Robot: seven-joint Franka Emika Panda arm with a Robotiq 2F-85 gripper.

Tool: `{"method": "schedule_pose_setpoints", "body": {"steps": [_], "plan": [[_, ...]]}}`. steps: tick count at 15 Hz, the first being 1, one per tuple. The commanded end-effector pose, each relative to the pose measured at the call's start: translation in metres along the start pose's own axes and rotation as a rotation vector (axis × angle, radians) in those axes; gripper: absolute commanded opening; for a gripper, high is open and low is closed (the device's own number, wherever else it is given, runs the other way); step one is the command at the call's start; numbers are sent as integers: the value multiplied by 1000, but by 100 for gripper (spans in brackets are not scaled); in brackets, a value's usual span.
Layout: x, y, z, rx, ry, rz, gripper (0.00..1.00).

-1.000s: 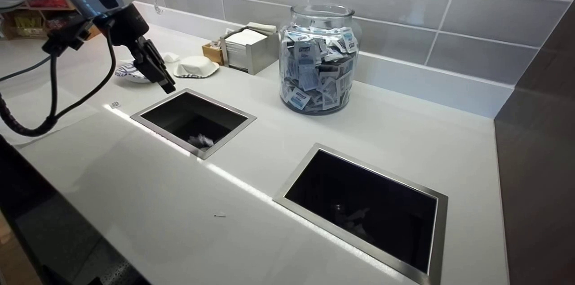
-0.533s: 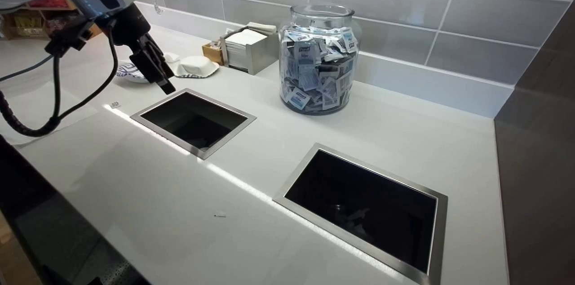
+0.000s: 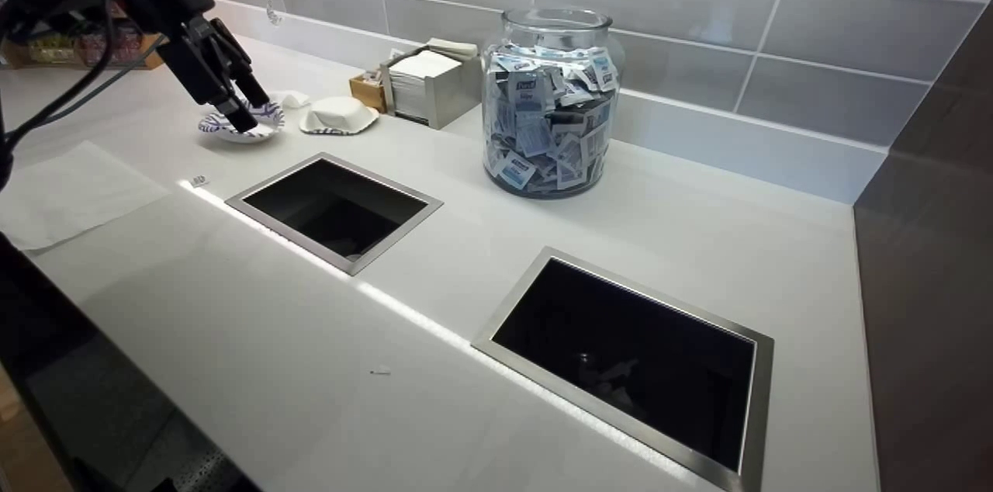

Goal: Put the piece of paper in the left bin

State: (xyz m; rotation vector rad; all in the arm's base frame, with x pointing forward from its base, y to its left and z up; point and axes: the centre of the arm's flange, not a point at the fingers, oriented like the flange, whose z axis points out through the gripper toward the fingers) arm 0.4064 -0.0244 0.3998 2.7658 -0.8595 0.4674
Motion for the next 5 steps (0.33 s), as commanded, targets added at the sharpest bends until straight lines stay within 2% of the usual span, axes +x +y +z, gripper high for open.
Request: {"method": "schedule_pose_setpoints", "body": {"steps": [1,5], "plan": [[0,0,-1,1,2,0,100],[-1,0,4,-3,-8,-1,100]]}}
